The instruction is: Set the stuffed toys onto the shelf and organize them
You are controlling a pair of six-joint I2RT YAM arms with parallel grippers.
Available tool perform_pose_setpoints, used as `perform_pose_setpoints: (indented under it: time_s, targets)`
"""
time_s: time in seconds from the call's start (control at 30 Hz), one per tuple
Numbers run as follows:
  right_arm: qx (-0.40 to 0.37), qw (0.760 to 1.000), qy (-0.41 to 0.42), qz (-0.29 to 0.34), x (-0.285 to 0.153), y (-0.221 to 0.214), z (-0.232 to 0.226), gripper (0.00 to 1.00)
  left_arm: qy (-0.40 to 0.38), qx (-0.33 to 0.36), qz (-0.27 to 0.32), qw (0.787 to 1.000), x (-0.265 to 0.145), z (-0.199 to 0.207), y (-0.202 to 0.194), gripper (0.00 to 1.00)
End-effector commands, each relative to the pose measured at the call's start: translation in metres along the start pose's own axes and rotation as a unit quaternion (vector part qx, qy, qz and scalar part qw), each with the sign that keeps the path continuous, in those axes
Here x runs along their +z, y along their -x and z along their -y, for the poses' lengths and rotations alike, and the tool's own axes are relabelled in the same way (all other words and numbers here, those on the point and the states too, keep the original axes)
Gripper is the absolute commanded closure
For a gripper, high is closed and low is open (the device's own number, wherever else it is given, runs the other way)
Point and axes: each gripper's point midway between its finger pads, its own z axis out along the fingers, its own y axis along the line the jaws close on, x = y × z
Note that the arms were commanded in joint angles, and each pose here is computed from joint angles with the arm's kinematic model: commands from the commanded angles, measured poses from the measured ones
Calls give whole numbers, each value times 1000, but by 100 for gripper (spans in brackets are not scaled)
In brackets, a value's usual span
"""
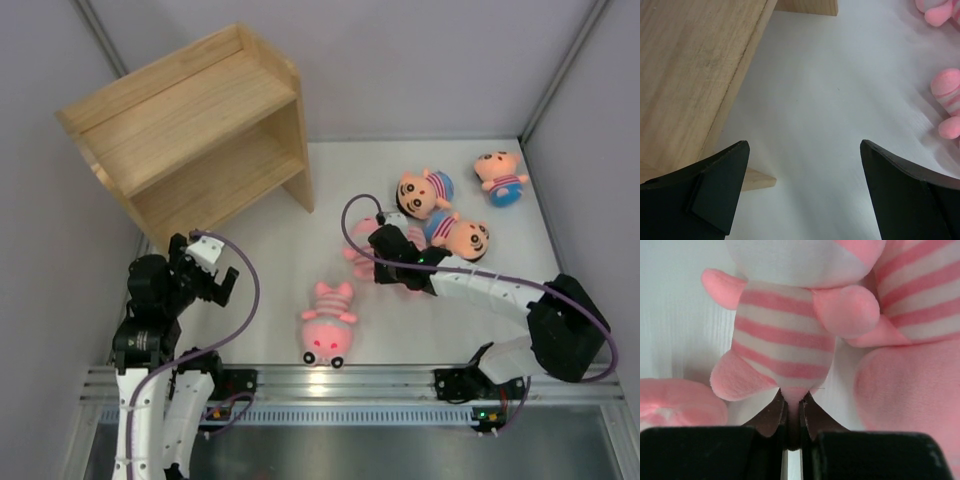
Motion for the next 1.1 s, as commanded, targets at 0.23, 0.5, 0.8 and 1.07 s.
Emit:
perform_pose_setpoints:
  time_s: [0.23, 0.5, 0.8, 1.07]
  targets:
    - [-194, 960, 145, 143, -155, 140, -66, 100, 32, 44, 27, 998, -30, -4, 17, 1]
    - [-262, 897, 311, 172, -220, 193, -152, 100, 56, 61, 51, 995, -55, -6, 35, 1]
    - [-316, 885, 339, 51, -183, 164, -187, 100, 65, 76, 68, 993, -67, -5, 43, 1]
    - [-319, 887, 335, 17, -159, 131, -185, 100, 51, 78, 63, 994, -61, -1, 37, 1]
